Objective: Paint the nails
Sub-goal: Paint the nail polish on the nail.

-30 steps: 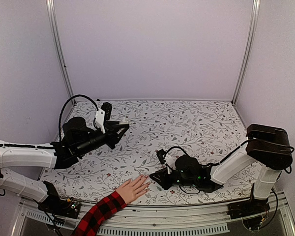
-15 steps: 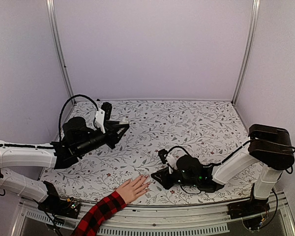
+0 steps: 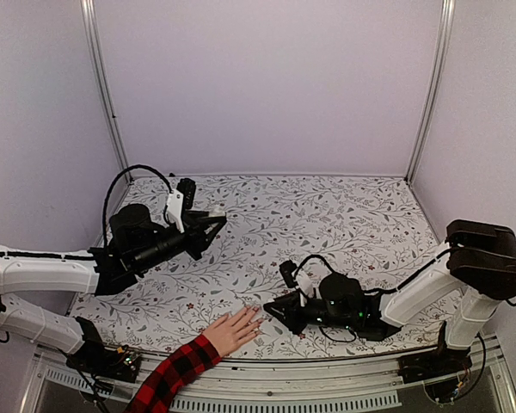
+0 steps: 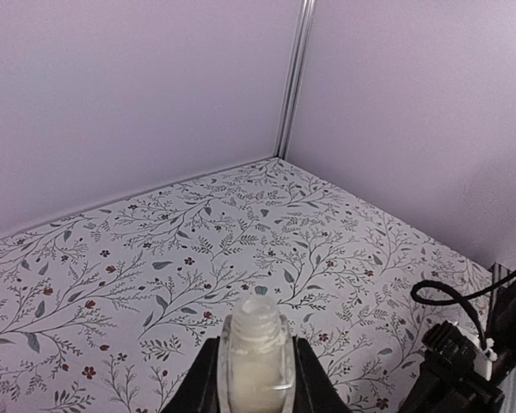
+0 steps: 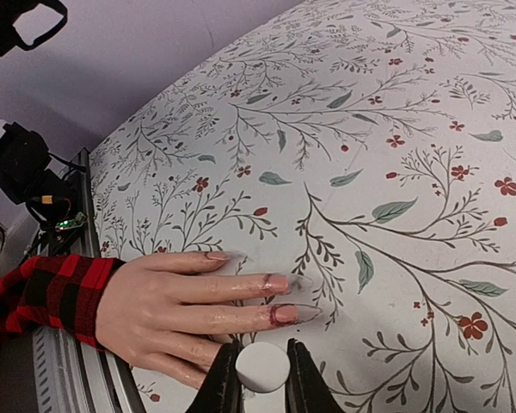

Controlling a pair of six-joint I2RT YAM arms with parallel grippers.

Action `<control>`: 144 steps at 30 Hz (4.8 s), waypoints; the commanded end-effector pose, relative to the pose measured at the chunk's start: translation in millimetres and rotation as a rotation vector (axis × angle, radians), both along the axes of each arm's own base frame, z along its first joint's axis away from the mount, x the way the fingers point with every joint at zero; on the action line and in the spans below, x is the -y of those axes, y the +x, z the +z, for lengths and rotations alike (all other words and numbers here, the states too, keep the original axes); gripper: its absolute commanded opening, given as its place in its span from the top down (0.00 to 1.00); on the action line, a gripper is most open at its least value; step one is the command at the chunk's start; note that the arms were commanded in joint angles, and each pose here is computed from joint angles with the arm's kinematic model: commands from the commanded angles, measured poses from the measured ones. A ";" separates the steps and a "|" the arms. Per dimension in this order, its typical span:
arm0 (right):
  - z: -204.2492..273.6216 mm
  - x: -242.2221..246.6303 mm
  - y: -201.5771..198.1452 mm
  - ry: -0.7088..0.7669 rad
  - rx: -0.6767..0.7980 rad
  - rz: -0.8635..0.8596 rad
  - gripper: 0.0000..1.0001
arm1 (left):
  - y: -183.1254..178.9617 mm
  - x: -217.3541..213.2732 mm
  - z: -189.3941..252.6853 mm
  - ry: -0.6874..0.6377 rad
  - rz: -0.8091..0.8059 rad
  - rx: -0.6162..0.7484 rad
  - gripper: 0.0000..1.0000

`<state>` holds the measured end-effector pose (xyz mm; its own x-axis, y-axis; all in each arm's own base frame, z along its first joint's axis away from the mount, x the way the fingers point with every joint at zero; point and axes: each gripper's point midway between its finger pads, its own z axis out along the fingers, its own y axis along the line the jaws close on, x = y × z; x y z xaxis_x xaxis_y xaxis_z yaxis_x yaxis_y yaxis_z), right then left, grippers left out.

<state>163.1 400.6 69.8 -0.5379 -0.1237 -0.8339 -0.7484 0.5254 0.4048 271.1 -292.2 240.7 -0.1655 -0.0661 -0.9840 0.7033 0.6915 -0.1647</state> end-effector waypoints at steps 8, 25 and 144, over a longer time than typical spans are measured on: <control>27.3 -17.2 -20.3 0.089 0.181 0.127 1.00 | 2.1 -0.2 16.4 -0.021 0.001 0.038 1.00; -1.5 -11.5 -19.0 0.048 0.221 0.118 1.00 | 3.2 0.9 14.7 -0.021 0.002 0.032 1.00; -22.7 -0.2 2.7 -0.057 0.209 -0.011 1.00 | 6.6 6.2 15.5 -0.015 -0.005 0.035 1.00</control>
<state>164.6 405.6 47.5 -0.3514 -0.1737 -0.9200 -0.8210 0.5294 0.2137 274.1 -295.7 240.7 -0.1678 -0.0624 -0.9838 0.7035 0.6916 -0.1639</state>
